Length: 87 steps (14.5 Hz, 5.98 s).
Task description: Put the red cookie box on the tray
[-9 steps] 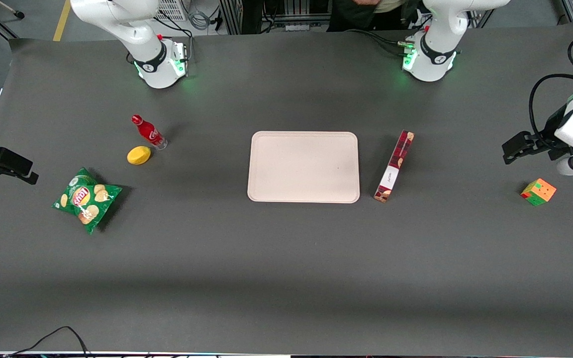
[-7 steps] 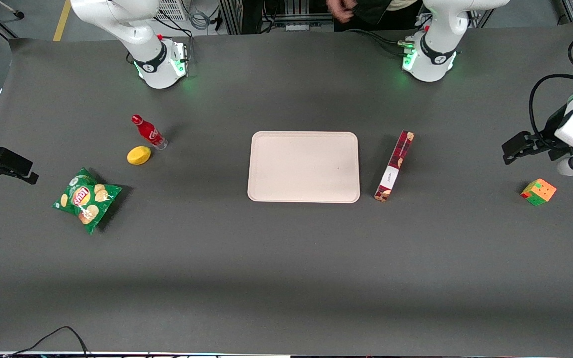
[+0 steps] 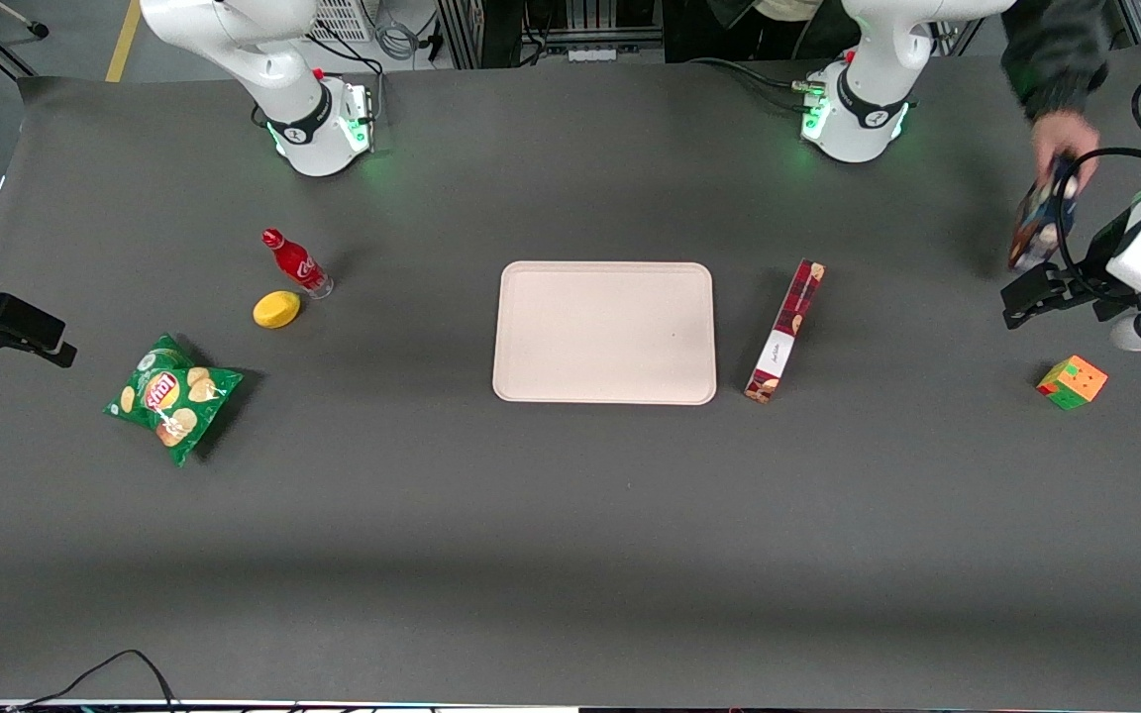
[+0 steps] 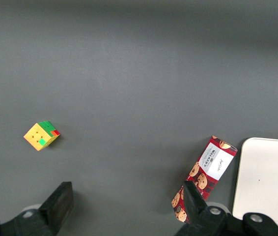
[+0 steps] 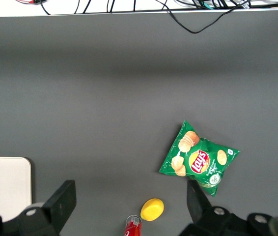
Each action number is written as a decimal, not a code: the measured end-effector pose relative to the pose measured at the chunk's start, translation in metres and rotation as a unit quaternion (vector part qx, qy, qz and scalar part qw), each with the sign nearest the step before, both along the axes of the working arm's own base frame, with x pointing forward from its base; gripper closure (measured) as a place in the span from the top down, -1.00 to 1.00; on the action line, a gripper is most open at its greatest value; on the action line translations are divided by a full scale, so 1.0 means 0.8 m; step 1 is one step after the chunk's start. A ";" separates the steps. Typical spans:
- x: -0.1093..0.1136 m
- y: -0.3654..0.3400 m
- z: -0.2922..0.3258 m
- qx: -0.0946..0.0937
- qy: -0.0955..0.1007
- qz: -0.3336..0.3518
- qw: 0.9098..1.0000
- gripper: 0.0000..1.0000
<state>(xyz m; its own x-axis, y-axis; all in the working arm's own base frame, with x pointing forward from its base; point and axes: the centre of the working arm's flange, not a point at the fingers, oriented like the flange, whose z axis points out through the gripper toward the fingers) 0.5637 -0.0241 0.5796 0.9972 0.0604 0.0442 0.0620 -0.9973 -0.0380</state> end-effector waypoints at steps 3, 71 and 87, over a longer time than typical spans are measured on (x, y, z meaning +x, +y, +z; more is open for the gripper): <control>0.001 0.000 -0.001 0.000 0.000 0.000 1.000 1.00; -0.181 -0.180 -0.478 -0.035 0.009 -0.258 0.966 0.86; -0.063 -0.199 -0.262 0.022 0.065 -0.245 0.967 -0.51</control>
